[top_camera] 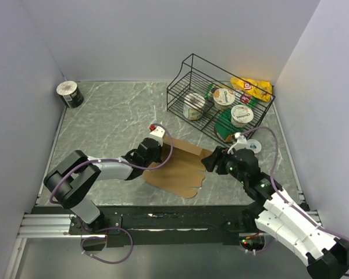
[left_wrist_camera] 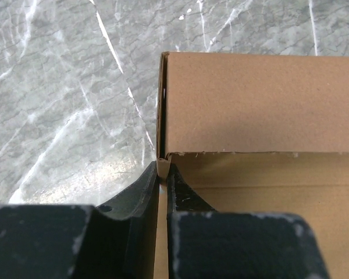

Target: Fold the paper box

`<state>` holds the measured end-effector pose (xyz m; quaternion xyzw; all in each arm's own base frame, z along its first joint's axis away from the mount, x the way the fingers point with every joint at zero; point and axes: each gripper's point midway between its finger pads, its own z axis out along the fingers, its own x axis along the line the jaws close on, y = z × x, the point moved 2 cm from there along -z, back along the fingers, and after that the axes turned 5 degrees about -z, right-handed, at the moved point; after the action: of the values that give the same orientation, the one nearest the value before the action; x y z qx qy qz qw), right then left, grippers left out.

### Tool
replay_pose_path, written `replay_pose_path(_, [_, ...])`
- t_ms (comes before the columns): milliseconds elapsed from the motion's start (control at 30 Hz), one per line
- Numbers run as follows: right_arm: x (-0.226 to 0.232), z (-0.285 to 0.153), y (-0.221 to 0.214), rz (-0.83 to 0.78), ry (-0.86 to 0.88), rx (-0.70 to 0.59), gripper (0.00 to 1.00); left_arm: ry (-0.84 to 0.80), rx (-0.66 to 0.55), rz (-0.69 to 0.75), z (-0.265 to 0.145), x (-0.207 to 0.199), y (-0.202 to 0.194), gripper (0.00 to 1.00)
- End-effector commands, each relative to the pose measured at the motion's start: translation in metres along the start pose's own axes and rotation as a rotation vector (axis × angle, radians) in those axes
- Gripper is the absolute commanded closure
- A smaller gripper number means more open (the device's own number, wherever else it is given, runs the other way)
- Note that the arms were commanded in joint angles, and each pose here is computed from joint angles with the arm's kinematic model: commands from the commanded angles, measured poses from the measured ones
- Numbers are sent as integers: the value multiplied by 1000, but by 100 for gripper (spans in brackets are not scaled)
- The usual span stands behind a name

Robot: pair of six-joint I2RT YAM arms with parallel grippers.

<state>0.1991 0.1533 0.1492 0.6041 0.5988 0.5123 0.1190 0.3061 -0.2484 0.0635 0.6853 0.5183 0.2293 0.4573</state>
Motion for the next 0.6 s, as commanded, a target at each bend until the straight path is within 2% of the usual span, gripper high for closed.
replay_pose_path(0, [-1, -5, 17, -42, -106, 26, 29, 36, -25, -22, -4, 6, 13, 88])
replay_pose_path(100, [-2, 9, -10, 11, -113, 137, 32, 25, -24, -34, -7, 4, 15, 87])
replay_pose_path(200, [-4, 20, -27, 70, -115, 172, 32, 26, -21, -35, -8, 5, 14, 87])
replay_pose_path(567, [-23, 55, -52, 122, -188, 213, 32, -13, -14, -42, -10, 0, 13, 87])
